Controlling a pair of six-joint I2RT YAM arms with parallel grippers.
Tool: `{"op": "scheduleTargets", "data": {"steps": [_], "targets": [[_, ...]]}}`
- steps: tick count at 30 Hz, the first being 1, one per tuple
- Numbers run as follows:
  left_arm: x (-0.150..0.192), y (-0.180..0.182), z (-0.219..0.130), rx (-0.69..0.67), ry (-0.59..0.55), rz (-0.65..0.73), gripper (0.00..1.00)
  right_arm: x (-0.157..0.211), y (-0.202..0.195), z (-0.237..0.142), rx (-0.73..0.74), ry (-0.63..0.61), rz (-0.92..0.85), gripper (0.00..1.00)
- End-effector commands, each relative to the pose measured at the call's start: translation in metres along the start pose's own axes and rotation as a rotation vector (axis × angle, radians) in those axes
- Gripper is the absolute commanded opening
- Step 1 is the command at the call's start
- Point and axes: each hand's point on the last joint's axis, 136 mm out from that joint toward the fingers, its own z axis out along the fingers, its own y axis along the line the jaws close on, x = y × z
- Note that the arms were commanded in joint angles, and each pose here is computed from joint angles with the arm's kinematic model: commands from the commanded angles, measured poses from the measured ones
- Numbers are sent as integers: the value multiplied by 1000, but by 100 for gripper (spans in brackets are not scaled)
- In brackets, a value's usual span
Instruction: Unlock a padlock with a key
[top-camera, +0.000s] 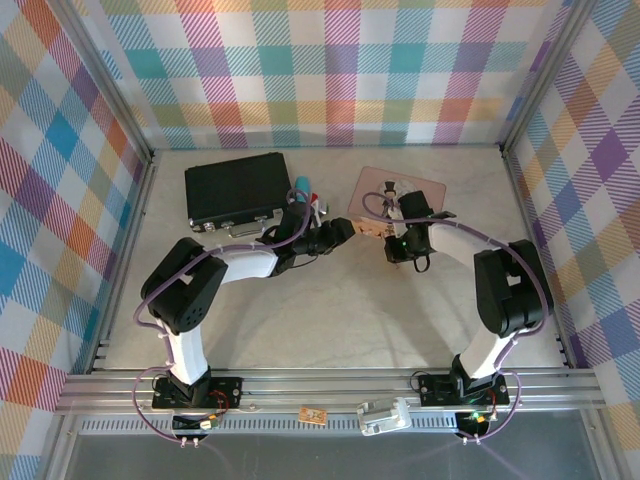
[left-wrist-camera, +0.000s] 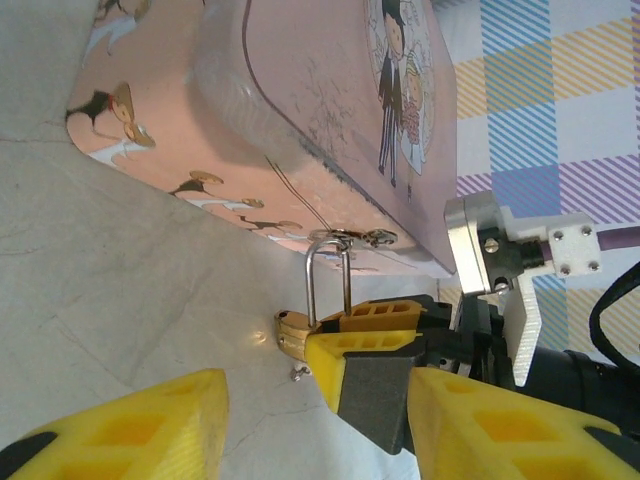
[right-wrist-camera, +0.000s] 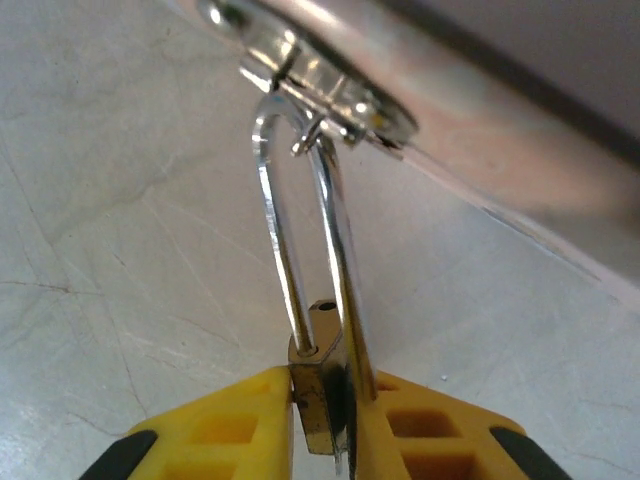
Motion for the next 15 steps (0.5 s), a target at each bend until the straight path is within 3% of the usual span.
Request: {"op": "scheduleTargets", "data": {"steps": [1, 11, 15], "targets": [[-8, -13, 9, 78, -13, -11, 48, 2, 1, 5, -3, 37, -36, 19], [0, -16, 38, 121, -5, -49, 44, 7, 7, 4, -36, 49, -26, 29], [0, -16, 37, 115, -5, -44, 44, 8, 7, 5, -37, 51, -21, 27]]}}
